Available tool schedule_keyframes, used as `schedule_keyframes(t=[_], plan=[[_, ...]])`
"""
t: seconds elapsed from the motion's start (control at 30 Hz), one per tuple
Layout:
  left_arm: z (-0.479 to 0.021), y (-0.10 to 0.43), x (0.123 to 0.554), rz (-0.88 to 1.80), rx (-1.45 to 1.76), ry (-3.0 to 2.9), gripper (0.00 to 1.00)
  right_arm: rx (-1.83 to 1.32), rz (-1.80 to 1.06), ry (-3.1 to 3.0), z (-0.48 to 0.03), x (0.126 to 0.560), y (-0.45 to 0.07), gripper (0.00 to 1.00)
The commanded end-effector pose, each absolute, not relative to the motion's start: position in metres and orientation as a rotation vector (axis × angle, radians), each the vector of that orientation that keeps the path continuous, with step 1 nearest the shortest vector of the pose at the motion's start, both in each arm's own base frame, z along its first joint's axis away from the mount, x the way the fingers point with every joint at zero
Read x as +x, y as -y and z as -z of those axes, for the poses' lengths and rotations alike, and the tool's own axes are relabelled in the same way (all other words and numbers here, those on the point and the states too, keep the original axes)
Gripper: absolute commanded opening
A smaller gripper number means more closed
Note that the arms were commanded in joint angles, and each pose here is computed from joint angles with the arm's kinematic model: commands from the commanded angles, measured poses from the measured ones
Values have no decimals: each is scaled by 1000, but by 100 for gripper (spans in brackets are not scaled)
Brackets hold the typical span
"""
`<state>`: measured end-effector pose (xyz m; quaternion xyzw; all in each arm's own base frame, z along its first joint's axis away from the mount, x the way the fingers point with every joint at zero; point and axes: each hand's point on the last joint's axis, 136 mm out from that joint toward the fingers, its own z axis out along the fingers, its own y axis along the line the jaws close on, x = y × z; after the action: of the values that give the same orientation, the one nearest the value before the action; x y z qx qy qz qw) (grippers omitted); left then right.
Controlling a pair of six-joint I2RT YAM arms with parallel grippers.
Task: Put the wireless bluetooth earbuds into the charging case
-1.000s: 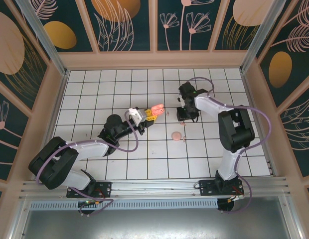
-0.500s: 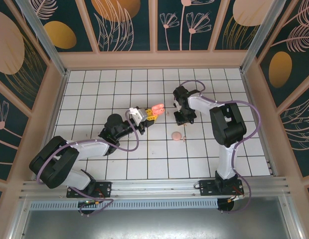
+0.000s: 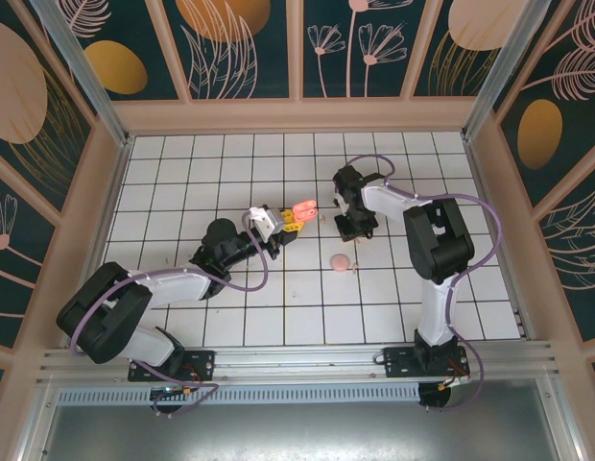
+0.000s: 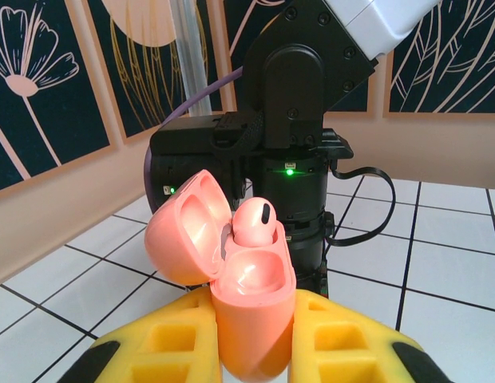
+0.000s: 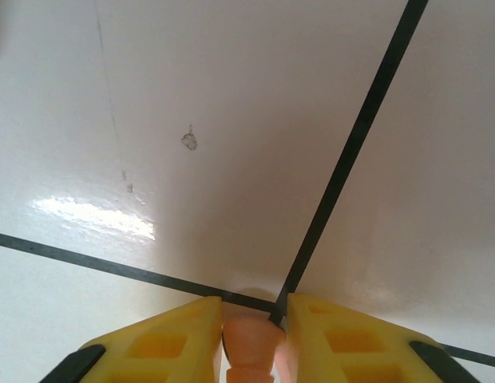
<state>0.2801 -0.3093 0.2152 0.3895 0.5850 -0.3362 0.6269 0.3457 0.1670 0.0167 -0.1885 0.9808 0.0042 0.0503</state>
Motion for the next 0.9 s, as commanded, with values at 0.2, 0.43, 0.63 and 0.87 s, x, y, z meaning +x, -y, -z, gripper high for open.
schedule_keyframes(t=[0.2,0.43,0.63,0.87], plan=[[-227,315,279,770,904,-1293,11,-558,11,-3007,-16,339,-164,26],[-227,313,281,764,892,-1296,11,-509,-94,-2930,-35,347,-172,23],[-231,312,282,790,848,-1282,11,-404,-273,-2751,-86,363,-186,23],[-238,314,282,866,787,-1246,10,-312,-584,-2370,-183,371,-213,23]])
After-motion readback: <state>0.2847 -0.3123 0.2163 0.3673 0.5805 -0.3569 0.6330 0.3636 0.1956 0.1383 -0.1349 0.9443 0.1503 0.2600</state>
